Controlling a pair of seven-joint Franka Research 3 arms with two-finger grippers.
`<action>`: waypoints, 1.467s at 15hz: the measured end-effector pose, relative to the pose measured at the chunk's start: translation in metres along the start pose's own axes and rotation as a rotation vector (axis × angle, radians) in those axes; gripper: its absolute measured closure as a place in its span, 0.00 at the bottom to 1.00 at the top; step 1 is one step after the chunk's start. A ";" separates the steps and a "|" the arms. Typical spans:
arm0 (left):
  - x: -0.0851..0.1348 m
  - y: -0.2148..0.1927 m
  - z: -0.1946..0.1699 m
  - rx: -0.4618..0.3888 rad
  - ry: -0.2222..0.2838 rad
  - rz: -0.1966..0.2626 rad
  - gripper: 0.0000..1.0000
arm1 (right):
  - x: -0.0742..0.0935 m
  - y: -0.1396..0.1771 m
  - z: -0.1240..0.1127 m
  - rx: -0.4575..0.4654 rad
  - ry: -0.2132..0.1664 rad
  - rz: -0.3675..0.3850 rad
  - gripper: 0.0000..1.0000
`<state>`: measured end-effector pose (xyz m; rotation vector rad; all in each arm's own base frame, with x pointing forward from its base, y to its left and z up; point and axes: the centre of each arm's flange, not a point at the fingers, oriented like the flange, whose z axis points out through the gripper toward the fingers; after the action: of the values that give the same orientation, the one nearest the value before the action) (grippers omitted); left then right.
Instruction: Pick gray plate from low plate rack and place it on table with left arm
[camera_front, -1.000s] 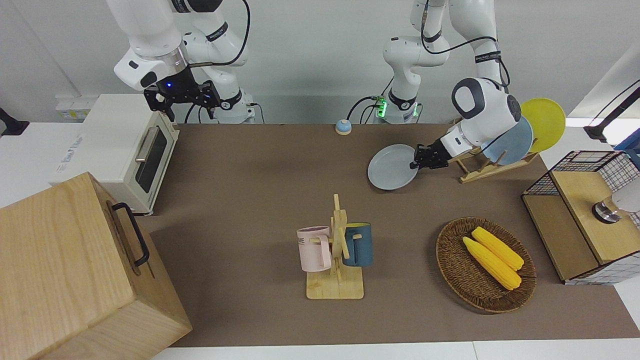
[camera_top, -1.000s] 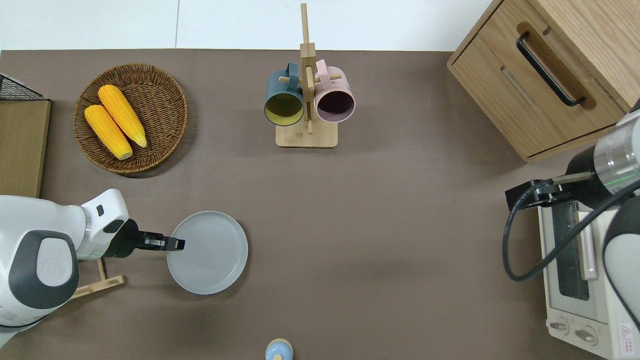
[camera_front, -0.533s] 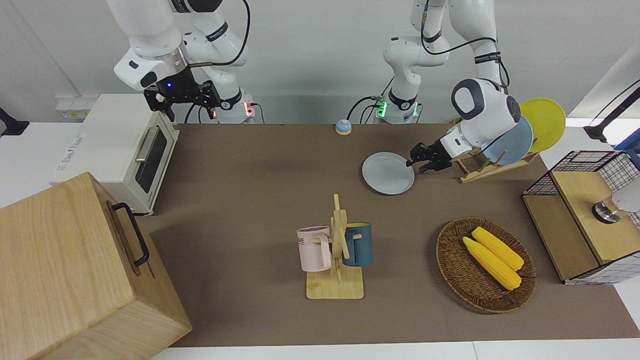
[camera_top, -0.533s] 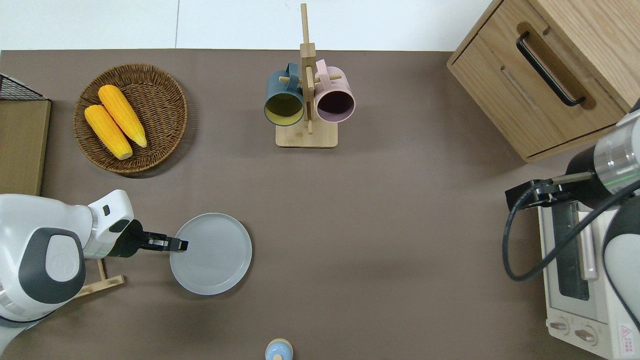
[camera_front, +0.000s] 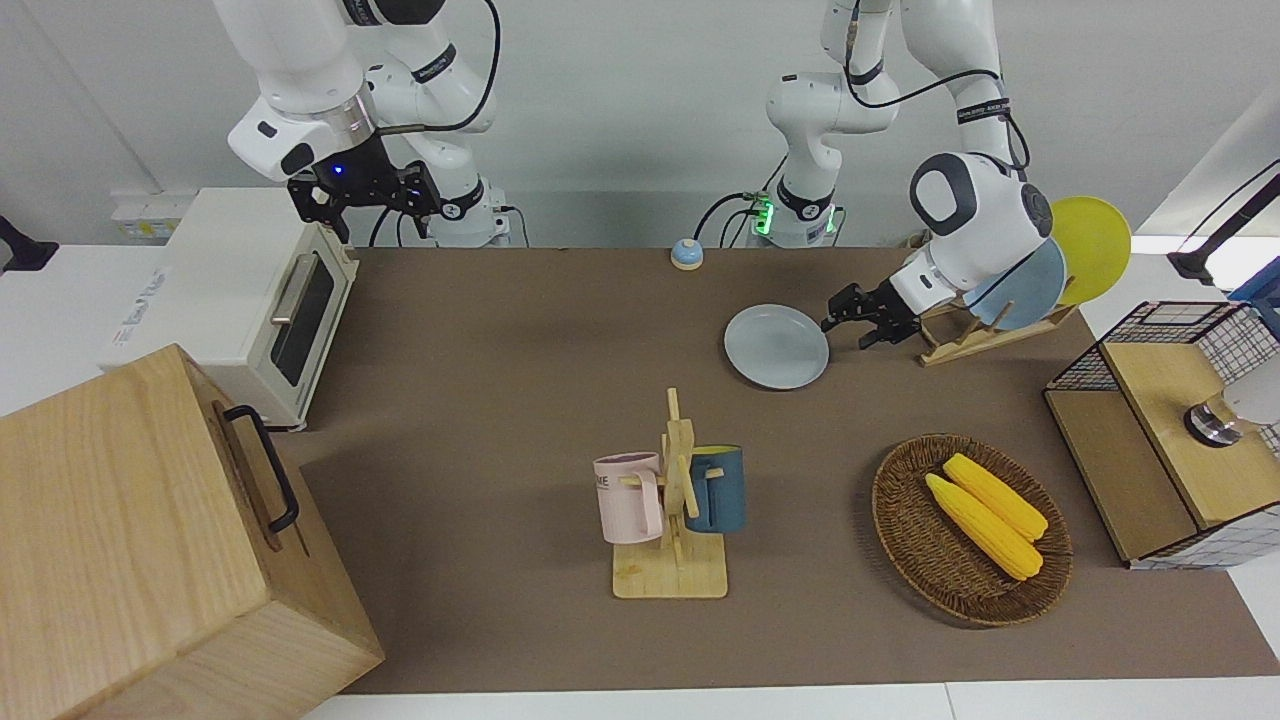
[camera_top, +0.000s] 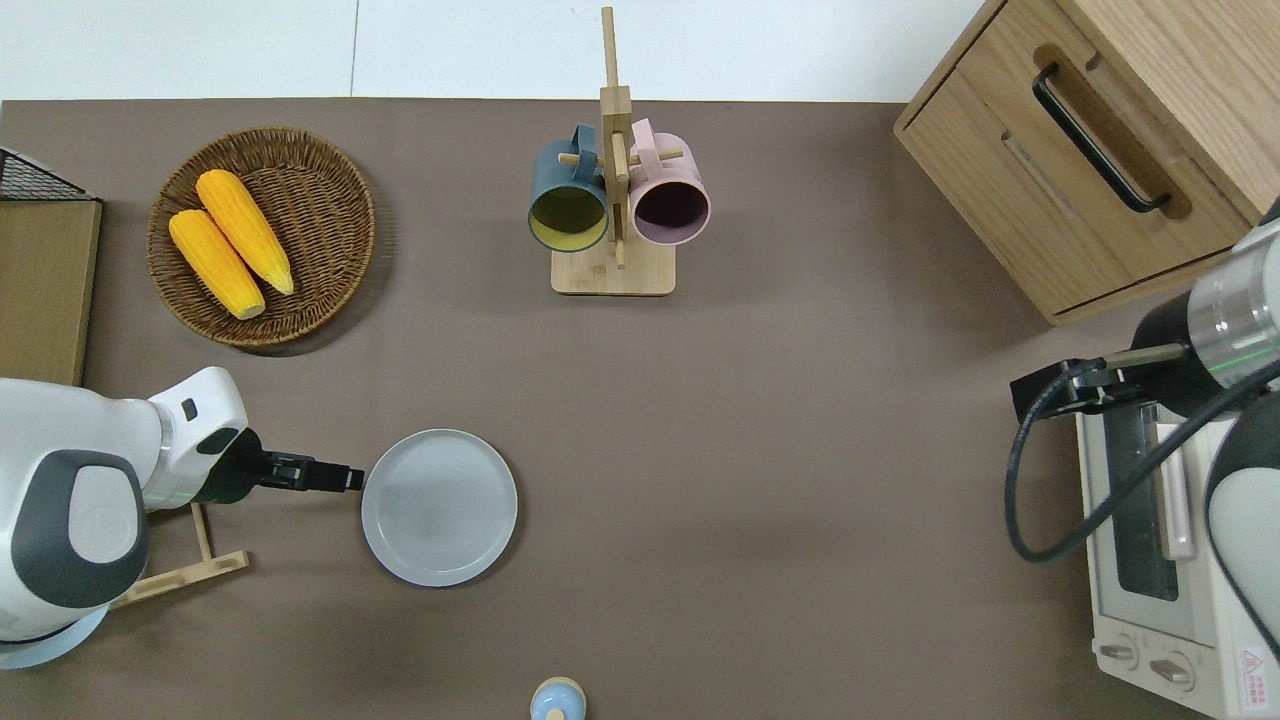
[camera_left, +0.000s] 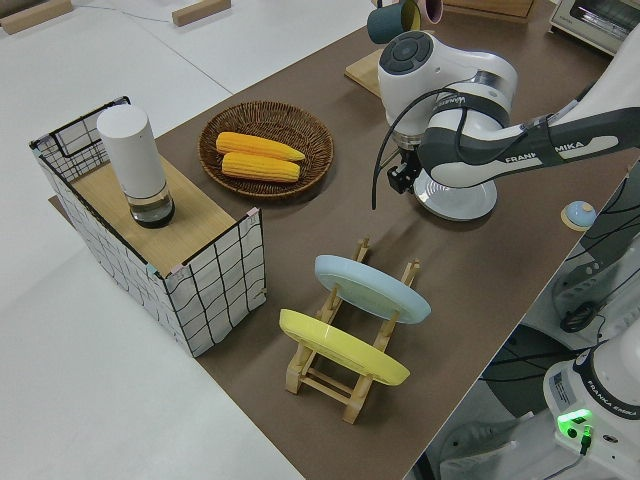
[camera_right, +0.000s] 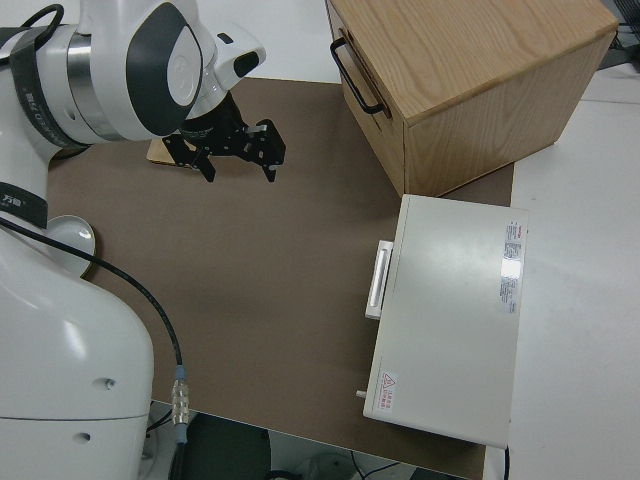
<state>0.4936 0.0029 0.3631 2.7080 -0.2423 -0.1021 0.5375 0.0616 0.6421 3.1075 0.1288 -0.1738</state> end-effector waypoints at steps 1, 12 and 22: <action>0.004 0.001 -0.013 0.042 0.007 -0.009 0.11 | 0.000 0.000 0.000 0.000 0.000 0.000 0.01; 0.023 0.060 -0.213 0.357 0.067 -0.087 0.00 | 0.000 0.000 0.000 0.000 0.000 0.000 0.01; 0.018 0.081 -0.262 0.398 0.083 -0.075 0.00 | 0.000 0.000 0.000 0.000 0.000 0.000 0.01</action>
<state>0.5268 0.0319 0.6344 3.1089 -0.1479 0.0429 0.5375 0.0616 0.6421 3.1075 0.1288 -0.1738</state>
